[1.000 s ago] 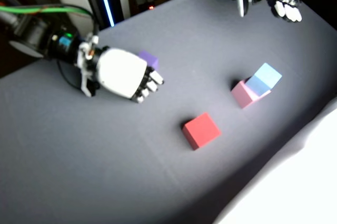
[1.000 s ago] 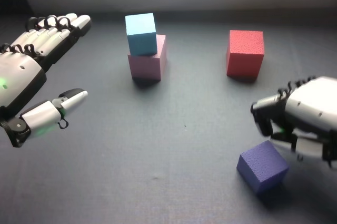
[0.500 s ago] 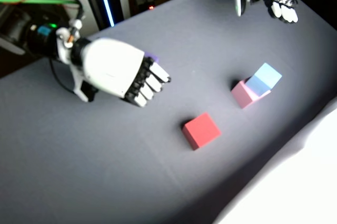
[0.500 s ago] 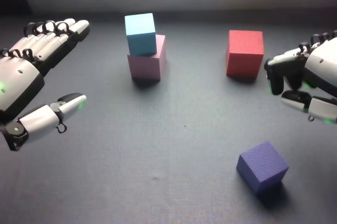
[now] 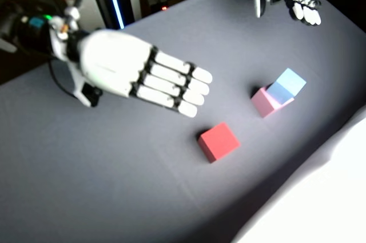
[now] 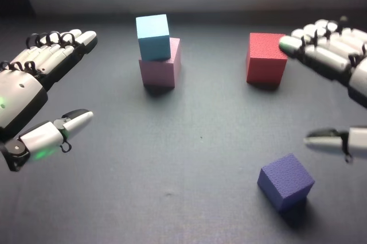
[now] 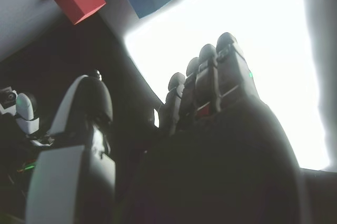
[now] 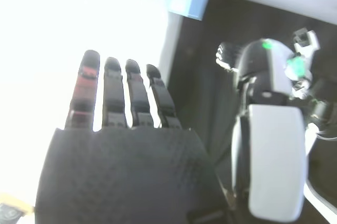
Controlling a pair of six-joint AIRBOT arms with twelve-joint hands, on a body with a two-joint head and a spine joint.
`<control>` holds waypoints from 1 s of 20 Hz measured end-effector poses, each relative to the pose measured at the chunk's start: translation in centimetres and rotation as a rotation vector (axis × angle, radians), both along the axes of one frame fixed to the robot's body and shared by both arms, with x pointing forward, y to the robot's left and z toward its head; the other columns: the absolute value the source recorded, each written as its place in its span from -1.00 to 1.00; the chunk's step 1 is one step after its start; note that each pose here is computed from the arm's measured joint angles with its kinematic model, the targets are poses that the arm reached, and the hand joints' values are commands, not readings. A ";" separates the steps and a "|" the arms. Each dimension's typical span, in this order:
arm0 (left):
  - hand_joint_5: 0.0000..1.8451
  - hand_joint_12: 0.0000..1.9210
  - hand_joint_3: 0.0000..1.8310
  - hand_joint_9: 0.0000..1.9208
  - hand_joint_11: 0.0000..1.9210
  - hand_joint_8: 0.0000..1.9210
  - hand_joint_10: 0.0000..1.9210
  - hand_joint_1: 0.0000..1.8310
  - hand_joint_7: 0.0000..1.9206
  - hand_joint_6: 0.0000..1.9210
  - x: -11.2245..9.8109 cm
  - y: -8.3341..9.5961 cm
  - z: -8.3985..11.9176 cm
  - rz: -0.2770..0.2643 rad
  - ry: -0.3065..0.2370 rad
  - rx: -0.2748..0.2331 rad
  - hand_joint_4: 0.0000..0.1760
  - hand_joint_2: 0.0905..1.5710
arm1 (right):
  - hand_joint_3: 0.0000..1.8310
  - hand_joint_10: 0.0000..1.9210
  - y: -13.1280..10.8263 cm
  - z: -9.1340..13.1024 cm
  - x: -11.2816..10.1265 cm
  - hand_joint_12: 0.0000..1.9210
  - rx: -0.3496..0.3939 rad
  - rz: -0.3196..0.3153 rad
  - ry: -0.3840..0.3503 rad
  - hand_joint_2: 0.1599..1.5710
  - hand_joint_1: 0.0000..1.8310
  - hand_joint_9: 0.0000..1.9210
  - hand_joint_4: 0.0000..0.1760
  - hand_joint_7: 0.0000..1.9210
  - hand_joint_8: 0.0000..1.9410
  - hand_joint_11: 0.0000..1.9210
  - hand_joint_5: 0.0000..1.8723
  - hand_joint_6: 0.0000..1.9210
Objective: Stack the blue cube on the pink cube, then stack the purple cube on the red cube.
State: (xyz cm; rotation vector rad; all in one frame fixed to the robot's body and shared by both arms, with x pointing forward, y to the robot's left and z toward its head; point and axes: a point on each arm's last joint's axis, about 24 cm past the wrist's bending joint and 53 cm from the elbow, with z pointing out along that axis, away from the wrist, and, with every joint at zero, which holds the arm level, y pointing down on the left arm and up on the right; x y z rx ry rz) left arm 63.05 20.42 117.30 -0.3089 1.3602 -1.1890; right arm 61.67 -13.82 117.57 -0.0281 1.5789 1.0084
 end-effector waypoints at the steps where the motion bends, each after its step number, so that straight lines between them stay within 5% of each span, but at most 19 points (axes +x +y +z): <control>1: -1.00 -1.00 -1.00 -1.00 -1.00 -1.00 -1.00 -0.18 -1.00 -1.00 0.0 0.0 0.1 0.000 -0.004 -0.002 -0.49 0.71 | -1.00 -1.00 0.0 -0.5 -0.8 -1.00 -0.023 0.018 0.009 0.25 -0.11 -1.00 -0.69 -1.00 -1.00 -1.00 -1.00 -1.00; 2: -1.00 -1.00 -1.00 -1.00 -1.00 -1.00 -1.00 -0.17 -1.00 -1.00 0.0 0.1 0.1 0.001 -0.003 -0.002 -0.55 0.71 | -1.00 -1.00 0.2 -1.0 -1.4 -1.00 -0.028 0.030 0.021 0.23 -0.07 -1.00 -0.80 -1.00 -1.00 -1.00 -1.00 -1.00; 4: -1.00 -1.00 -1.00 -1.00 -1.00 -1.00 -1.00 -0.15 -1.00 -1.00 -0.1 0.0 0.1 0.000 -0.003 -0.002 -0.55 0.70 | -1.00 -1.00 0.5 -2.9 -2.9 -1.00 -0.045 0.079 0.079 0.18 -0.02 -1.00 -0.56 -1.00 -1.00 -1.00 -1.00 -1.00; 5: -1.00 -1.00 -1.00 -1.00 -1.00 -1.00 -1.00 -0.16 -1.00 -1.00 -0.1 0.2 -0.1 0.006 0.002 -0.003 -0.43 0.70 | -1.00 -1.00 0.9 -4.1 -3.9 -1.00 -0.068 0.119 0.116 0.17 0.03 -1.00 -1.00 -1.00 -1.00 -1.00 -1.00 -1.00; 12: -1.00 -1.00 -1.00 -1.00 -1.00 -1.00 -1.00 -0.14 -1.00 -1.00 -0.1 0.5 -0.1 0.017 0.001 -0.008 -0.51 0.70 | -1.00 -1.00 2.2 -5.2 -5.4 -1.00 -0.102 0.199 0.148 0.15 0.06 -1.00 -1.00 -1.00 -1.00 -1.00 -1.00 -1.00; 20: -1.00 -1.00 -1.00 -1.00 -1.00 -1.00 -1.00 -0.21 -1.00 -1.00 -0.2 0.8 -0.5 0.023 0.012 -0.008 -0.48 0.71 | -1.00 -1.00 3.8 -7.6 -4.2 -1.00 -0.118 0.203 0.203 0.18 0.05 -1.00 -1.00 -1.00 -1.00 -1.00 -1.00 -1.00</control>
